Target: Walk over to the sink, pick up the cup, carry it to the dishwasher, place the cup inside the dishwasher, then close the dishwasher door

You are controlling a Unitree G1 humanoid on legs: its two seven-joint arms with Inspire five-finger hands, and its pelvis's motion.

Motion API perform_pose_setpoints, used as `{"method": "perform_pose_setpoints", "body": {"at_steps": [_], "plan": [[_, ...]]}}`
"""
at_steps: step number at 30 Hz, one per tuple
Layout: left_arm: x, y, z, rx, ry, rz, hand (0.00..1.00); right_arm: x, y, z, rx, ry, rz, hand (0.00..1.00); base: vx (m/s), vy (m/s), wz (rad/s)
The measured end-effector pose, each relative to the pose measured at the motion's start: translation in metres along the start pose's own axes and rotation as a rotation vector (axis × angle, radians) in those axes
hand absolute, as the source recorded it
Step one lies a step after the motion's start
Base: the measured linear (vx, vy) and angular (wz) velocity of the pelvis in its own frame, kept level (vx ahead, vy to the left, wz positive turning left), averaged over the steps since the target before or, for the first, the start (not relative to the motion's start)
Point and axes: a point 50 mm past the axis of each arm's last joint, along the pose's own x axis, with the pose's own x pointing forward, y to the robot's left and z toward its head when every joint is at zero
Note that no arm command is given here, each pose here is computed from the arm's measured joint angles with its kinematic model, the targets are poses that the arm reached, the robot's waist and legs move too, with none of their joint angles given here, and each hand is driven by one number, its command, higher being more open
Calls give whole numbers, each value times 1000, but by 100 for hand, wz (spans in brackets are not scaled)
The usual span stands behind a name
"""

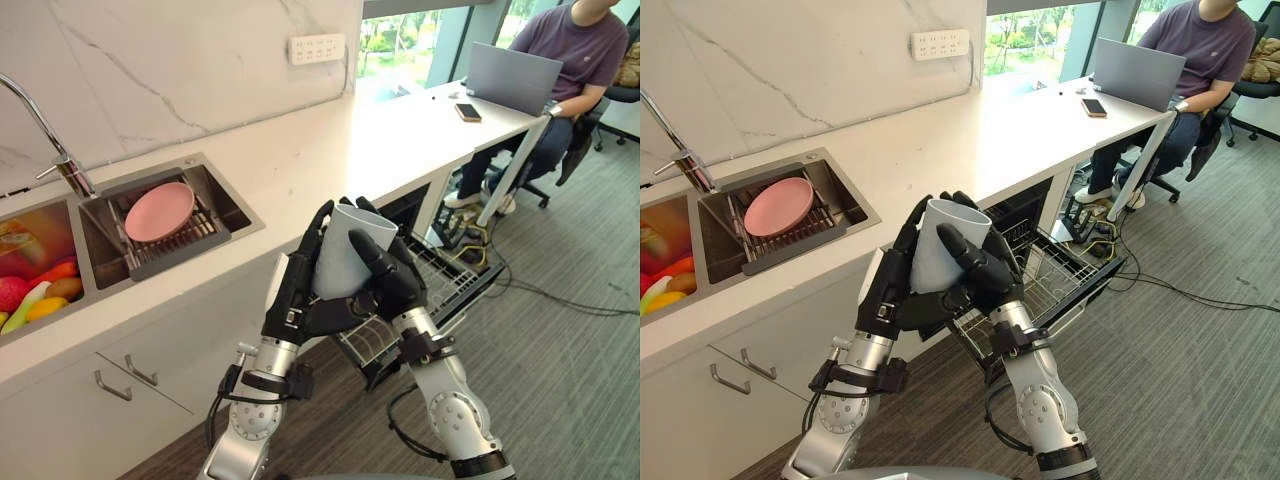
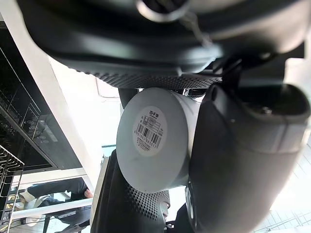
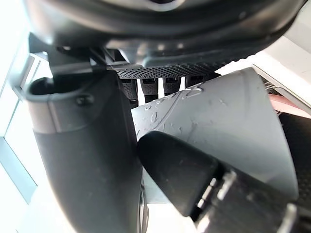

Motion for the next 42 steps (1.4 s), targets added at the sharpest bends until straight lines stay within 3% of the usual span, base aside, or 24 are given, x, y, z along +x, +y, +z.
{"method": "perform_pose_setpoints", "body": {"at_steps": [12,18,22,30,35,42], "plan": [[-2,-2,-2,-16,14,20,100,1,-11,-2,244,-120,-200,0,0,0,1],[-4,22,-4,-74,30,216,100,-12,-41,19,271,-262,-364,0,0,0,1],[-11,36,-7,-66,49,303,100,-14,-44,25,263,-305,-380,0,0,0,4],[-17,36,-10,-80,74,310,100,-13,-40,27,280,-313,-368,0,2,2,2],[-17,35,-11,-118,79,255,100,-15,-44,32,223,-321,-414,0,0,0,0],[-31,28,-33,-213,215,10,100,-26,-63,58,-129,-254,-511,0,0,0,0]]}}
